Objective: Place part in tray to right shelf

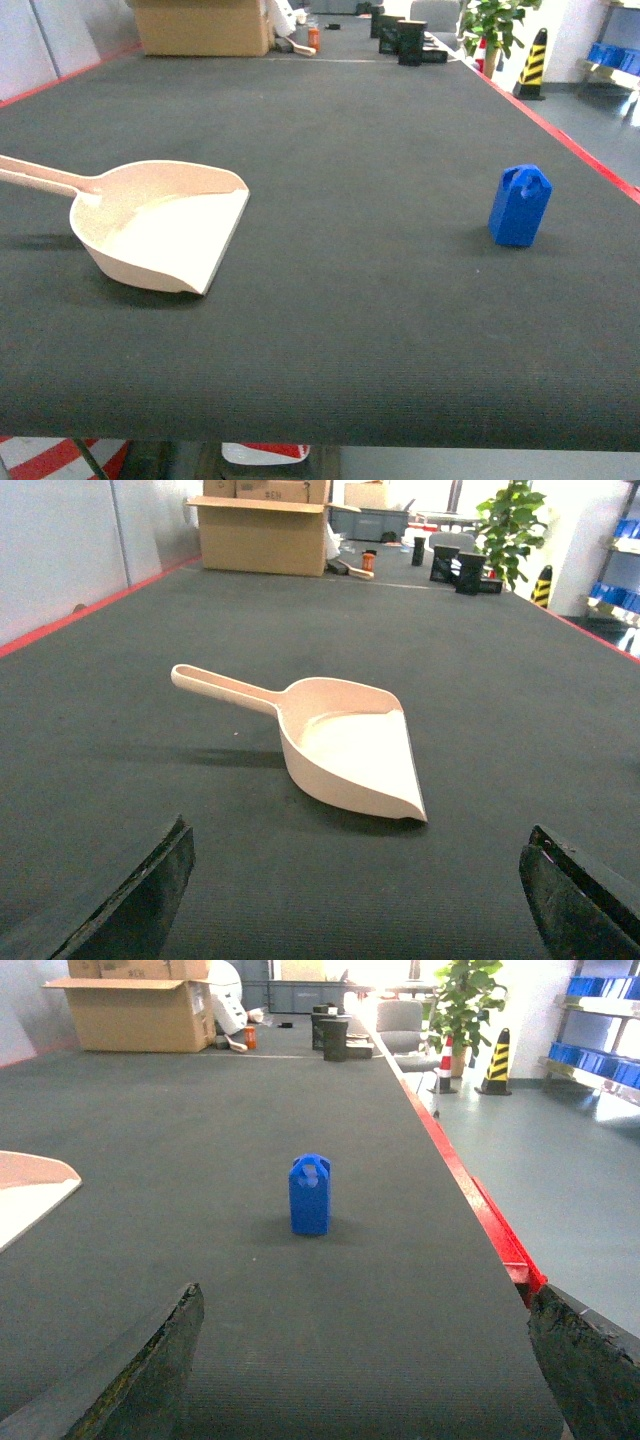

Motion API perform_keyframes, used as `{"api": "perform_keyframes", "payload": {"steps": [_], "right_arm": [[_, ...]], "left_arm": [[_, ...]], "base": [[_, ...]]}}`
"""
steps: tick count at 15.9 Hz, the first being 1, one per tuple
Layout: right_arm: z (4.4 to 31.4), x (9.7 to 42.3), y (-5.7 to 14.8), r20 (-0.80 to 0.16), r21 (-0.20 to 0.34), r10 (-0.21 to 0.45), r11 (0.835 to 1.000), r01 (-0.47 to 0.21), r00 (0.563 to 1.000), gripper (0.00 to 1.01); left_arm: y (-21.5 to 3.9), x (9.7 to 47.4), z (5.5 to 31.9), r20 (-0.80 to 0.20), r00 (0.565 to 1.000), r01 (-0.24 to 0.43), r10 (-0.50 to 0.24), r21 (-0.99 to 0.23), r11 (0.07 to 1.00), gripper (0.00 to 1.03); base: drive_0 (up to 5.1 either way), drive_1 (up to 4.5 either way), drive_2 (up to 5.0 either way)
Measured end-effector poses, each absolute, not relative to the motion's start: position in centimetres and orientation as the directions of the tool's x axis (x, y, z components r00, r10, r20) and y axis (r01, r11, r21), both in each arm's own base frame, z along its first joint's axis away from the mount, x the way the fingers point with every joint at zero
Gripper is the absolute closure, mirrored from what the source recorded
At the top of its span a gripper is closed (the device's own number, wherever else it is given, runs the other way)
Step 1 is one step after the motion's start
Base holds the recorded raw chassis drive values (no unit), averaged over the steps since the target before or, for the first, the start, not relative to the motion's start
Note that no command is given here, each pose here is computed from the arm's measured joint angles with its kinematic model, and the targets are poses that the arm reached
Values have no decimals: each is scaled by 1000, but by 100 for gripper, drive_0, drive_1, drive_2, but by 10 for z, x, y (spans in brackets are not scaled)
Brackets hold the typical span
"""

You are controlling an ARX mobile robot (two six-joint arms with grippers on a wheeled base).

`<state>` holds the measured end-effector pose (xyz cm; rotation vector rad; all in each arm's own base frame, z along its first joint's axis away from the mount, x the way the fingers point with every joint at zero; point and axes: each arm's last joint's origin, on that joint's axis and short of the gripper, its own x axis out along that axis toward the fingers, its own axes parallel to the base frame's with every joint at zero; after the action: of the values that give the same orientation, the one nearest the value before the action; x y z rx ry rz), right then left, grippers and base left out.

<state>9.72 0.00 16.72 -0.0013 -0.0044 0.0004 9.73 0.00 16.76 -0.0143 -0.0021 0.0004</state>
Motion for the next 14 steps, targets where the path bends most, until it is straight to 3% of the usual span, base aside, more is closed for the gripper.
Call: {"api": "perform_keyframes", "payload": {"steps": [14], "right_arm": [[167,97,0,4,-1,0,1000,0,1000,3]], "left_arm": [[0,97,168,2,1000,0,0,-14,1000,5]], "base": [[0,0,0]]}}
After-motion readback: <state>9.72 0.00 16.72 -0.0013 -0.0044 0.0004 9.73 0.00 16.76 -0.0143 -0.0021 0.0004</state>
